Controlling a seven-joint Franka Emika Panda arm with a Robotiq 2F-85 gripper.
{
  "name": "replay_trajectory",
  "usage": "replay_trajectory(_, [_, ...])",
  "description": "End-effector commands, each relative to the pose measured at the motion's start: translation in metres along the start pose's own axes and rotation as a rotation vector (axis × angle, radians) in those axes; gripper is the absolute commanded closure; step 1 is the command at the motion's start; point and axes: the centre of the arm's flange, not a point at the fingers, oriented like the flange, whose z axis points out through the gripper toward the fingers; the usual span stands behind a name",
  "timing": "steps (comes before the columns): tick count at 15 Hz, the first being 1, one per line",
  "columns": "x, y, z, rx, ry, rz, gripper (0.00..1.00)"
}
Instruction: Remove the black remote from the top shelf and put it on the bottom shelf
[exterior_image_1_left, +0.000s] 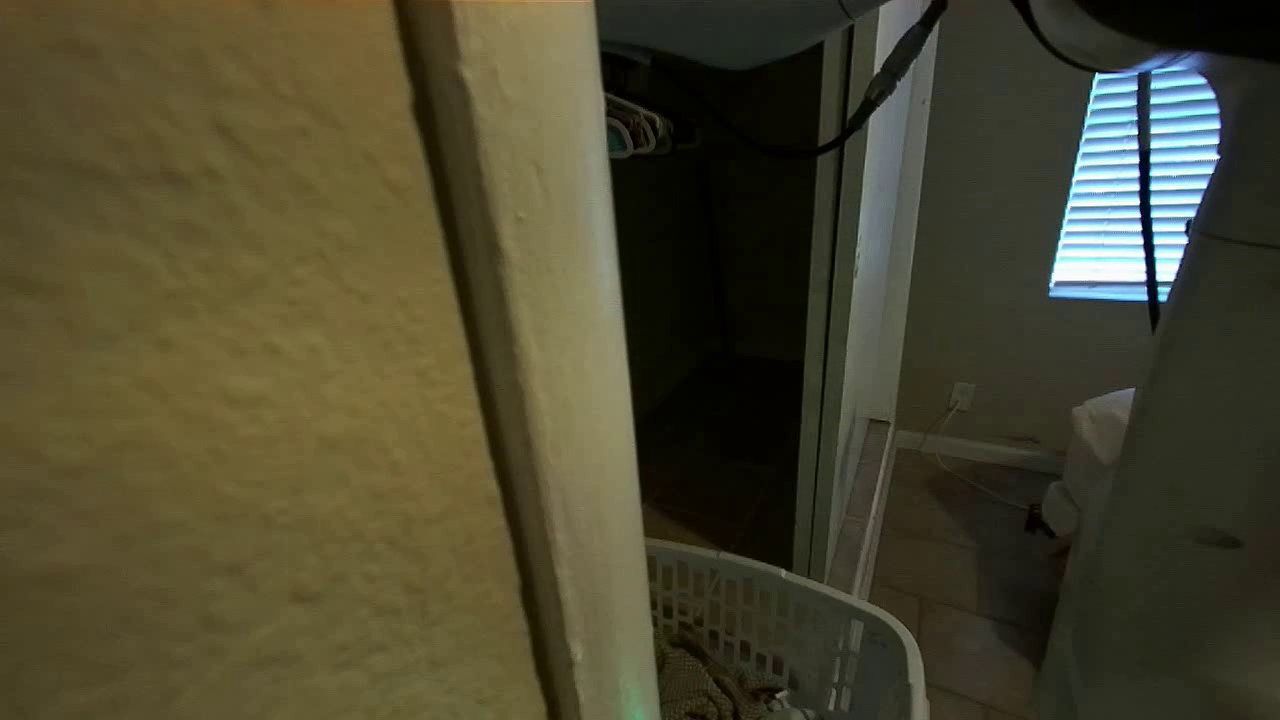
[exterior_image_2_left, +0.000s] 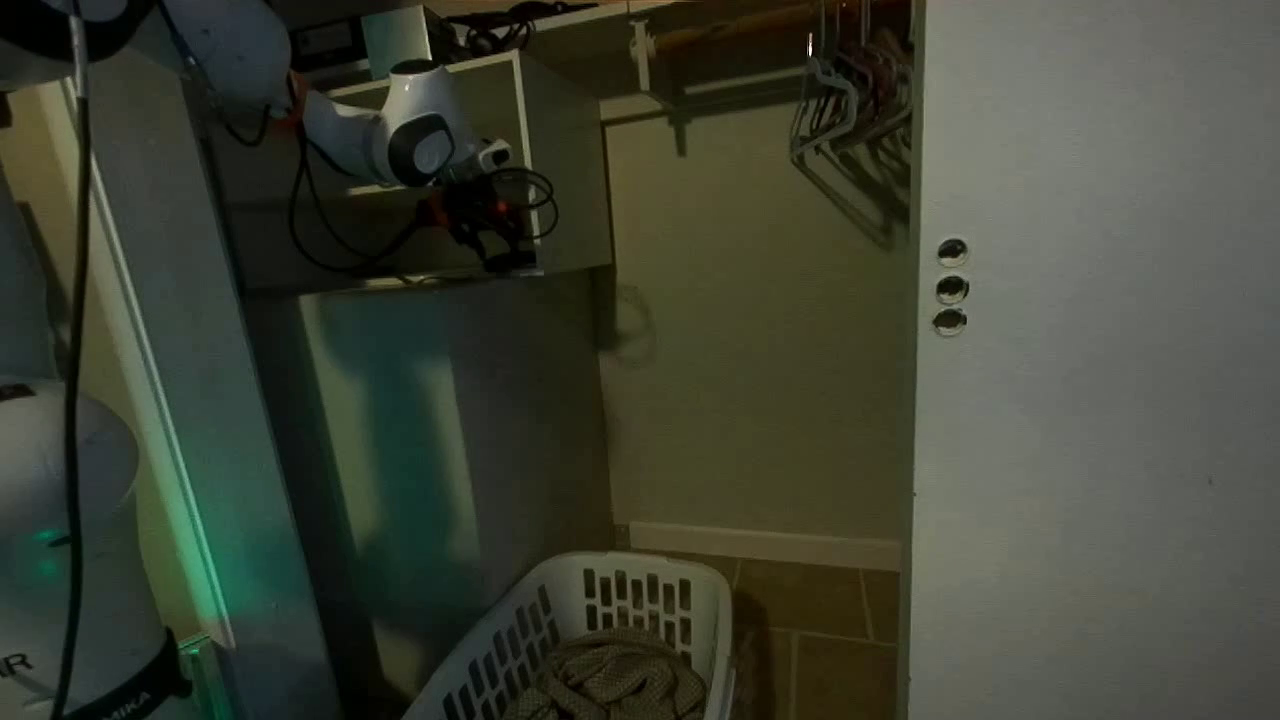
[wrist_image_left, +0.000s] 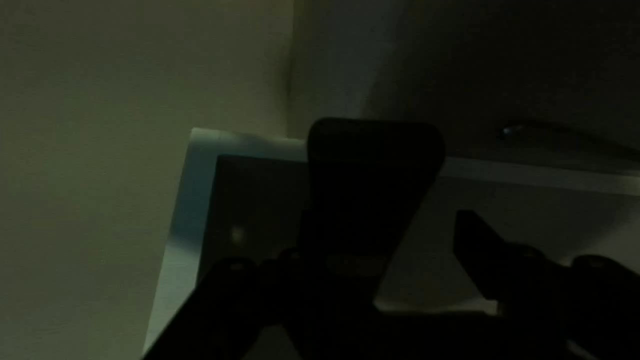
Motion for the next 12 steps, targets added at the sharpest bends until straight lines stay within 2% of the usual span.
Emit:
replay_trajectory(1, [0.012,0.002,-0.003,-0.006,0.001,0.004,0.01])
replay_trajectory(6, [0.01,0.0,-0.035,0.022,-0.01,0.004,0.0])
replay_trajectory(9, [0.001,-0.011,-0.067,0.081,-0.043,0.01,0.0])
replay_trajectory(12, [-0.012,-0.023,-0.1,0.094,-0.09,0.004,0.0])
